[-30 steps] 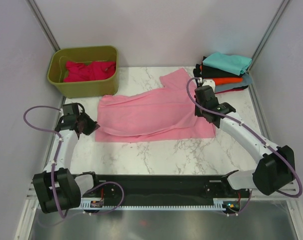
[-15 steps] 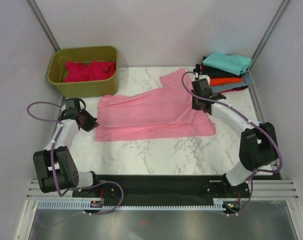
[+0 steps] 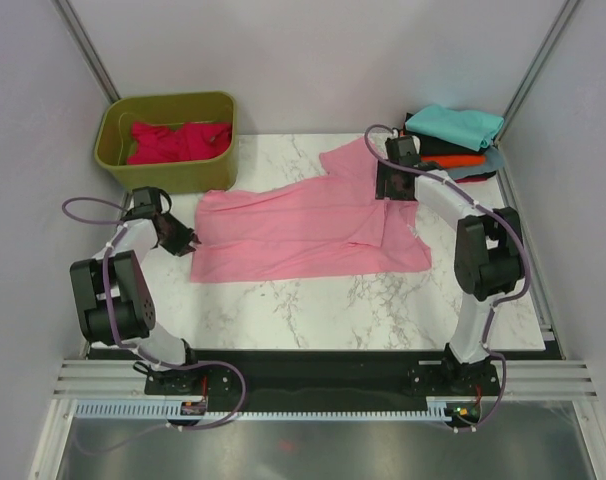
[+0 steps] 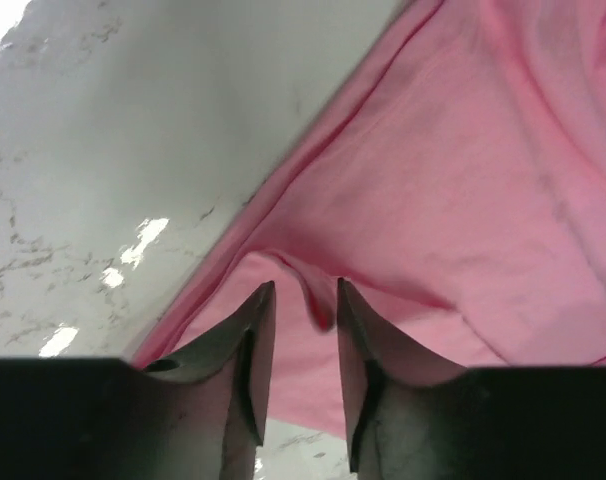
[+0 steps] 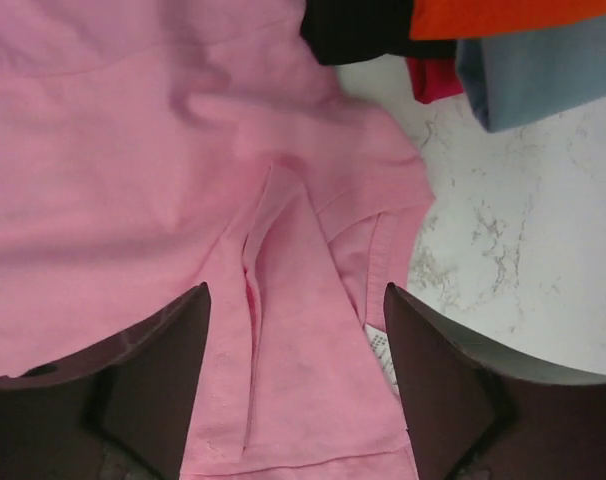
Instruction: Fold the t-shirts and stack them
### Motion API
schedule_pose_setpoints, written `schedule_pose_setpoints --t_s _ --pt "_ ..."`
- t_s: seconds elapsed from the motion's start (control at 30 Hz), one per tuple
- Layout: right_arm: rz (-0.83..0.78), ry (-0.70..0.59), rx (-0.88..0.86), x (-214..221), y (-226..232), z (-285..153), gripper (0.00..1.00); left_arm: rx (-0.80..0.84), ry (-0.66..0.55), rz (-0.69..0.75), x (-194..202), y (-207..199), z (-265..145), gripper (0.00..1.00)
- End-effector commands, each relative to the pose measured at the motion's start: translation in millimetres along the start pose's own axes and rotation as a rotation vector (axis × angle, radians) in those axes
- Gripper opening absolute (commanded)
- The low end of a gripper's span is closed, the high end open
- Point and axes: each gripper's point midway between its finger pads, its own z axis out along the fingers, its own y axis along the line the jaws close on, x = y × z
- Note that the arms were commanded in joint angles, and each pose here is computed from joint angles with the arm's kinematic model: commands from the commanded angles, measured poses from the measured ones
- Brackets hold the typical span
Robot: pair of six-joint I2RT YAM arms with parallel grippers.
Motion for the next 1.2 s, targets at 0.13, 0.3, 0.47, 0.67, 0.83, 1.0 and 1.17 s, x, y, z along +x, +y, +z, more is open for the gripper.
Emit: schedule_pose_setpoints --t_s 0.13,0.3,0.47,0.67,0.83,1.0,1.17 --pt "0.043 -0.119 -0.017 -67 -13 -47 0.81 0.044 -0.017 0.032 -32 -18 -20 0.58" --pt "0.134 -0.022 -0.278 -8 20 -77 0.79 0.06 -0.156 0.132 -40 -23 -70 0.66" --pt "0.172 0.106 -0.38 63 38 -74 0.72 0.165 -0.159 0.247 3 -26 -100 0.63" --pt "0.181 0.211 -0.45 101 58 -63 0.62 0.277 -0.219 0.377 33 -21 -133 0.61" --pt "0.182 0.252 -0.405 115 58 -45 0.56 0.322 -0.272 0.393 40 -21 -144 0.6" --pt "0.18 0.251 -0.359 117 54 -34 0.52 0.351 -0.226 0.408 46 -26 -139 0.6" --pt "0.167 0.229 -0.331 110 51 -30 0.52 0.361 -0.205 0.418 50 -28 -137 0.6"
